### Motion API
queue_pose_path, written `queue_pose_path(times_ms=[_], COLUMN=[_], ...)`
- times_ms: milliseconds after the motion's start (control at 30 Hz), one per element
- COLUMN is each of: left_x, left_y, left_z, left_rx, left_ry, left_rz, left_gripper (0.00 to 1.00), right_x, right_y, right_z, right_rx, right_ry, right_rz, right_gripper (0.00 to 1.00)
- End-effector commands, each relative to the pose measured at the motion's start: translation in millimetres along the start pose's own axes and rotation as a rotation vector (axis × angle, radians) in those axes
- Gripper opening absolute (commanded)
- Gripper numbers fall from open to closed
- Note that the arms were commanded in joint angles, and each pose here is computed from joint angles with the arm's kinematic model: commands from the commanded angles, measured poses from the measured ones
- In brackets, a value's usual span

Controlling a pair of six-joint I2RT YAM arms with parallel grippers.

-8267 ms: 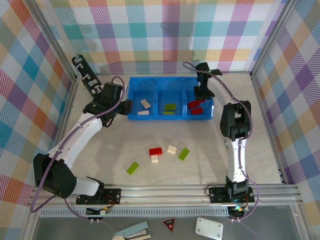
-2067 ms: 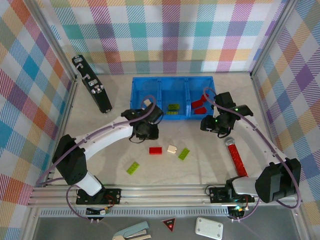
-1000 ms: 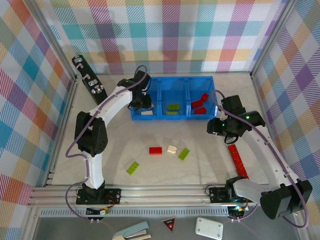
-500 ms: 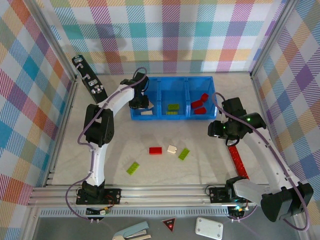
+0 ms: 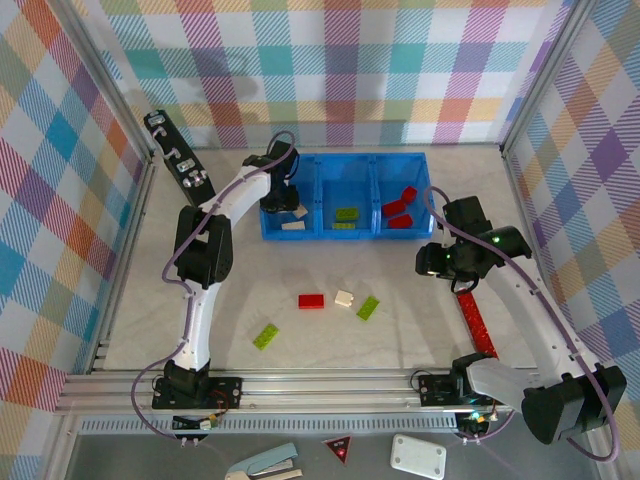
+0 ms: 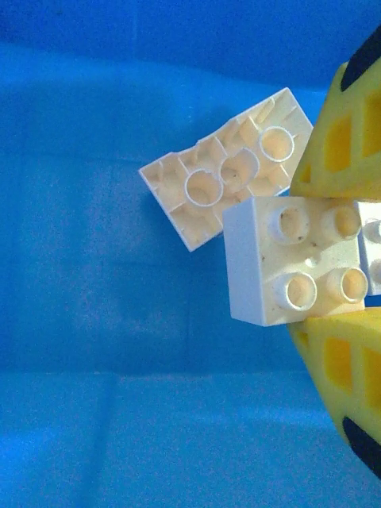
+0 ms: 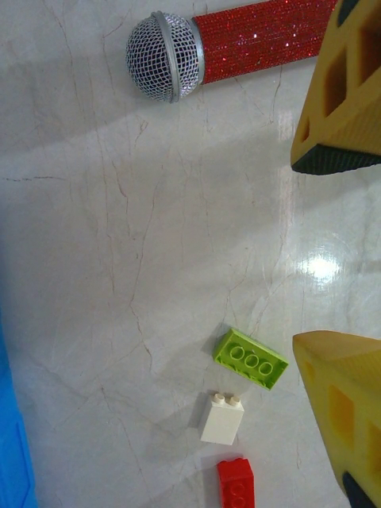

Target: Sort the legos into containers by color

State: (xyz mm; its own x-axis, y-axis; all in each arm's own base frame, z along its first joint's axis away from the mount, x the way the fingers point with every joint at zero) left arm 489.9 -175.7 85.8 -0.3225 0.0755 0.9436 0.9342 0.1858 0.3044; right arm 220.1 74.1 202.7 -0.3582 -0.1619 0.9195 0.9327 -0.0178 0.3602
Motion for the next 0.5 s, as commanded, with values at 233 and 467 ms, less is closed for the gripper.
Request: queue_pose_path(times_ms=[233, 467], left_x=[-21.1, -11.6], left_y=[-8.0, -5.0], left_z=[2.3, 0.2], left_rx=[0.016, 0.015], left_ry=[-0.015, -0.027], left_rz=[0.061, 0.048], left_gripper=[0.21, 0.28], right_x=[-0.6, -4.1], right_y=[-7.5, -9.4], right_z=[1.6, 3.0], right_rx=[0.006, 0.003], right_ry=[0.014, 0.025], right_rz=[0.012, 0.022], right_gripper=[0.56, 0.56])
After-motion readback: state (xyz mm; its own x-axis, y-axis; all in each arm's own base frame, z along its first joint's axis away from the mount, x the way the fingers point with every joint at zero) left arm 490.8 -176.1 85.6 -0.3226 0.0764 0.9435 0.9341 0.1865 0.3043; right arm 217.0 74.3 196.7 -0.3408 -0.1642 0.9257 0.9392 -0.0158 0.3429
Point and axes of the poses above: each hand's point on the last joint's axis, 136 mm out from that joint toward the fingers, its own x axis back along the fingers, its own z axis along the line the jaws close on, y = z × x, the point moved 2 cm from there along x, back along the fingers, and after that the axes turned 5 degrees about x, right-handed, at the moved point
